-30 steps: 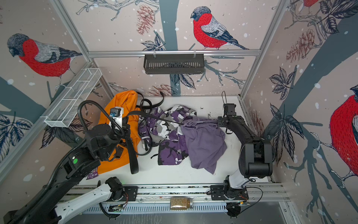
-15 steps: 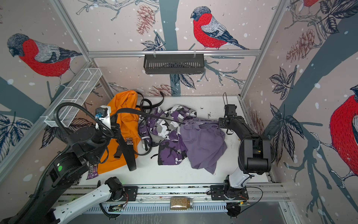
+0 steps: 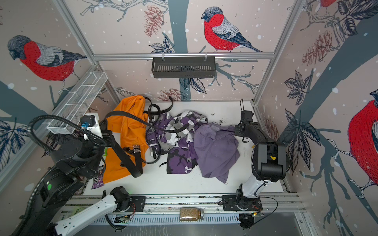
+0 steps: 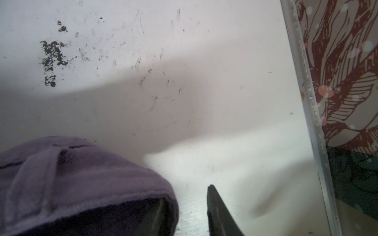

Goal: Remove the belt from the trousers
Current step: Place the belt at the center of the board.

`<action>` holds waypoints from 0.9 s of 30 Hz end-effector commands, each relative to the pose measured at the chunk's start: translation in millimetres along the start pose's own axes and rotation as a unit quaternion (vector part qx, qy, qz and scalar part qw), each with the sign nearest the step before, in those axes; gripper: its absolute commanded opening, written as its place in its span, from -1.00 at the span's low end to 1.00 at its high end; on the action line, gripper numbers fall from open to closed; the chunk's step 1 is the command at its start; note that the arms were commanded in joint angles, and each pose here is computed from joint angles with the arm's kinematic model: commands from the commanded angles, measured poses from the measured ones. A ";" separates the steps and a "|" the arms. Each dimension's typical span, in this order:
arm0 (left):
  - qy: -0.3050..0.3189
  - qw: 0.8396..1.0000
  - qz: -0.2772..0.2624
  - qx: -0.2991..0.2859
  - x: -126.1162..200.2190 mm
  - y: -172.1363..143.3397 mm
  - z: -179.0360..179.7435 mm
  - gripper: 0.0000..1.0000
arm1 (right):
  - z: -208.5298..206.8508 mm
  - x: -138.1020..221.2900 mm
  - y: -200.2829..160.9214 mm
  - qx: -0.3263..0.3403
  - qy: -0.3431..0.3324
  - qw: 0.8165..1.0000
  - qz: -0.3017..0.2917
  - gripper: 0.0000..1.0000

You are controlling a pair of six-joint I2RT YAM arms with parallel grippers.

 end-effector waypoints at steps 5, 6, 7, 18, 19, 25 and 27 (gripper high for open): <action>-0.052 0.998 -0.029 0.027 -7.9 14.7 -17.2 -1.00 | 23.7 13.8 1.8 0.028 0.020 0.999 -0.005 -0.17; -0.082 0.995 -0.038 0.032 -13.1 21.1 -29.0 -1.00 | 31.4 22.3 3.6 0.036 0.027 0.999 -0.011 -0.10; -0.111 0.992 -0.046 0.037 -18.1 27.3 -40.5 -1.00 | 36.7 30.5 5.7 0.041 0.032 0.999 -0.017 -0.01; -0.317 0.922 -0.197 0.099 -58.0 170.7 -156.0 -1.00 | 56.5 146.6 16.6 0.039 0.114 0.986 -0.112 0.75; -0.330 0.916 -0.204 0.100 -60.4 183.1 -166.6 -1.00 | 56.8 152.2 13.0 0.036 0.127 0.985 -0.114 0.76; -0.376 0.900 -0.187 0.115 -109.5 204.5 -257.7 -1.00 | 44.1 189.4 -10.1 -0.006 0.178 0.971 -0.156 0.80; -0.384 0.900 -0.172 0.111 -129.0 199.9 -292.2 -1.00 | 36.4 199.3 -15.5 -0.017 0.182 0.969 -0.168 0.82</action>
Point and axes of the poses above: each gripper's point midway between its finger pads, its own x axis back along the fingers, its own z axis along the line the jaws close on, y = z × x, the point moved 7 cm from there along x, back along the fingers, and after that the axes turned 13 degrees about -x, right-handed, at the moved point
